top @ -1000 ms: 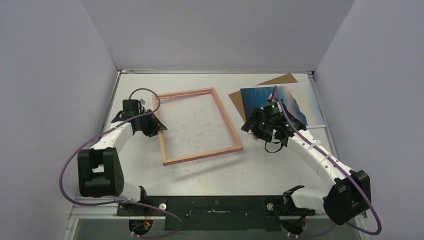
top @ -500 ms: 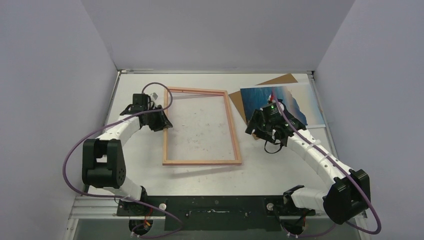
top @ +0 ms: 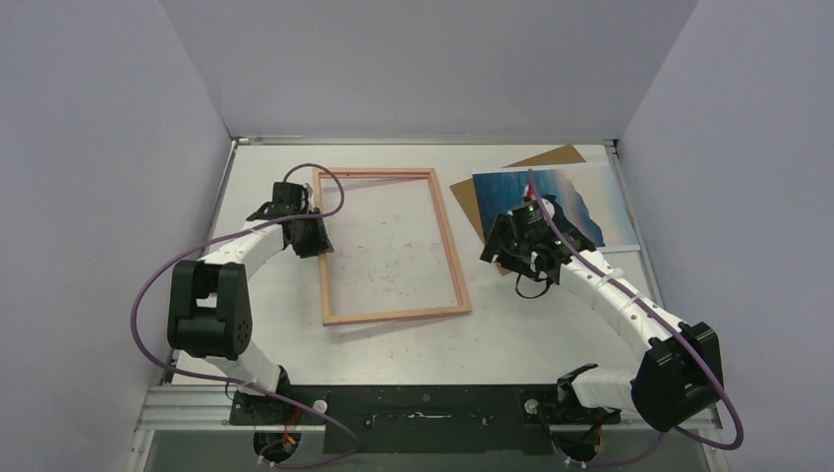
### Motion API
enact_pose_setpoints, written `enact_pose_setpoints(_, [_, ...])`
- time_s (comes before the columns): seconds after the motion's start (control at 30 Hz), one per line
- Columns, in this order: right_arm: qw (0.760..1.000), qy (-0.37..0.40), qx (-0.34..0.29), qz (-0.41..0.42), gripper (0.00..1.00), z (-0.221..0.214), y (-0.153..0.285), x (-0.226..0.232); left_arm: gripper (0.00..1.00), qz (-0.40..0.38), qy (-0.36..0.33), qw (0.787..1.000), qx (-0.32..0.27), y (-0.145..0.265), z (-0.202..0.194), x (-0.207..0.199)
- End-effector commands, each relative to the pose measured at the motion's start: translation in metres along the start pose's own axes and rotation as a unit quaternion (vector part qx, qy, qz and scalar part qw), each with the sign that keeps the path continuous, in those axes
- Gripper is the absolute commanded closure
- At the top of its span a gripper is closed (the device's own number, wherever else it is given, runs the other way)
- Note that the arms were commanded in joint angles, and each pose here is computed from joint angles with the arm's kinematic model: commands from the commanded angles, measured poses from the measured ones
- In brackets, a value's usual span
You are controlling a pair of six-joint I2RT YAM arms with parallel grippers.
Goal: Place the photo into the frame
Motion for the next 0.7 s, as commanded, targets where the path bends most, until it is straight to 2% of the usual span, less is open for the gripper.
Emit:
enact_pose_setpoints(0.0, [0.999,-0.006,-0.037,0.007,0.27,0.011,-0.001,0.005,0.71,0.040,-0.017,0.999,0.004,-0.004,0.015,0.003])
enact_pose_setpoints(0.33, [0.997,-0.015,-0.067,-0.032,0.27,0.017,-0.009,0.001,0.58,0.099,-0.021,0.994,0.041,-0.009,0.021,0.010])
enact_pose_setpoints(0.5, [0.995,-0.026,-0.082,-0.048,0.27,0.029,-0.011,-0.002,0.53,0.088,-0.025,0.996,0.024,0.006,0.035,0.004])
enact_pose_setpoints(0.67, [0.995,-0.028,-0.080,-0.057,0.27,0.043,-0.024,-0.006,0.47,0.052,-0.032,0.998,-0.022,0.035,0.054,-0.009])
Point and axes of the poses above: each gripper's point midway between its finger pads, its own y axis back along the fingers, its own x axis along the line the jaws close on, z = x × y, the point moved 9 cm from there along y, back along the fingers, and after that the axes turned 13 degrees about -y, right-handed, at the moved point
